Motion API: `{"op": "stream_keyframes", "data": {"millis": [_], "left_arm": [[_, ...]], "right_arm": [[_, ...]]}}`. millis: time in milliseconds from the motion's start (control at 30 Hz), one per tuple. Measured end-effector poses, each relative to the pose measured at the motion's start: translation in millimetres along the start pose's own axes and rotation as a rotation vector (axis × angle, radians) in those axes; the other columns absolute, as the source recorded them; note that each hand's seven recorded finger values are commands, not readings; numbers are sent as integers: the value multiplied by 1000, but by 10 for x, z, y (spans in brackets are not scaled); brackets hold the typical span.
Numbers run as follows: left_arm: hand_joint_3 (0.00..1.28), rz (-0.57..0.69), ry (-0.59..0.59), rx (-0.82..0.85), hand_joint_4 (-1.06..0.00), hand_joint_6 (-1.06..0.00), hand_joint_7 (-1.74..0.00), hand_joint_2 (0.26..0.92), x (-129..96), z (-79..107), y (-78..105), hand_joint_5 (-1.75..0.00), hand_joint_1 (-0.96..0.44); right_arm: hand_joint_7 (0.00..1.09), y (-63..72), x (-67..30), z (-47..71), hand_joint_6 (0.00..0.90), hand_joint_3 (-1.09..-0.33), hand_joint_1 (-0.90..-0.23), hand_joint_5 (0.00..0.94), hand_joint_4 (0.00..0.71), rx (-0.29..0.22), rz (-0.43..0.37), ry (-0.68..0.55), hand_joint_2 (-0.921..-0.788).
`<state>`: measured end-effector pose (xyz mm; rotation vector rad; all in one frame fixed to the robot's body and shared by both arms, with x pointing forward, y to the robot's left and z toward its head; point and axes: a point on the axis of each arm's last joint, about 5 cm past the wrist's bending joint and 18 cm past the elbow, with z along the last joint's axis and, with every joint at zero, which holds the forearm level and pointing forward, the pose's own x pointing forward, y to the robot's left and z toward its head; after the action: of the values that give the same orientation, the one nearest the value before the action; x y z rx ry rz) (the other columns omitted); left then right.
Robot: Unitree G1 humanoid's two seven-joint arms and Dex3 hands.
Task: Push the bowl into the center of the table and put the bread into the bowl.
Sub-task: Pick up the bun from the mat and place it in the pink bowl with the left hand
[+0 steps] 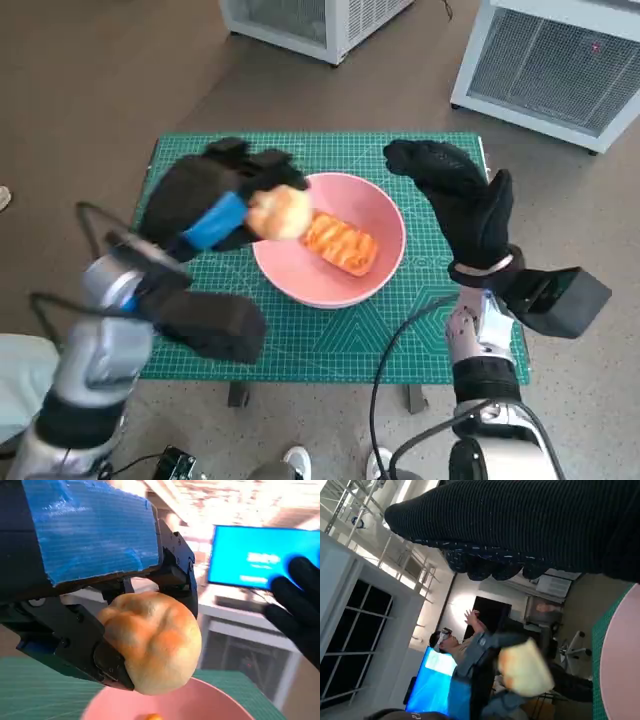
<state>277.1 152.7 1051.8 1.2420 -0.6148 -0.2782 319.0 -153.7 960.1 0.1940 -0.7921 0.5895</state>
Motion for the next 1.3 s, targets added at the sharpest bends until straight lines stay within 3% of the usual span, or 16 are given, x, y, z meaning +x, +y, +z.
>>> {"op": "stream_keyframes", "data": {"millis": [367,500,533,600,633,733,867,1100,1300], "left_arm": [[72,-152,57,-45,-711,-605,-1114,920,190,-34,-384,-1216,2],[143,-190,81,-51,-641,-508,-1233,921,195,-55,-474,-1263,1],[138,-195,86,-53,-569,-462,-1115,897,195,-58,-486,-1116,-13],[84,-213,105,-57,-468,-439,-597,854,195,-61,-498,-530,-60],[59,-226,116,-60,-444,-446,-416,847,195,-63,-501,-344,-79],[25,-259,143,-67,-327,-400,-165,834,187,-65,-502,-112,-172],[10,-289,154,-81,-257,-374,-58,828,164,-50,-499,-24,-245],[3,-275,129,-140,-175,-328,-9,823,113,-30,-474,-2,-282],[2,-272,108,-232,-80,-228,-1,823,78,-37,-360,0,-283]], "right_arm": [[651,2,13,21,-1,-683,-711,0,215,-13,-2,-15,-921],[651,3,11,28,-1,-684,-709,0,214,-16,-2,-19,-921],[651,3,11,29,-1,-685,-709,0,214,-17,-2,-19,-921],[650,5,10,33,-1,-686,-709,0,213,-19,-4,-21,-921],[650,5,10,36,-1,-686,-709,0,213,-19,-4,-22,-921],[649,7,8,42,-1,-687,-707,0,213,-22,-5,-24,-921],[649,11,-6,40,-1,-687,-703,0,213,-22,-13,-22,-921],[649,19,-22,35,-1,-686,-701,1,214,-26,-20,-13,-921],[650,23,-24,33,0,-684,-699,1,215,-31,-18,-6,-921]]}}
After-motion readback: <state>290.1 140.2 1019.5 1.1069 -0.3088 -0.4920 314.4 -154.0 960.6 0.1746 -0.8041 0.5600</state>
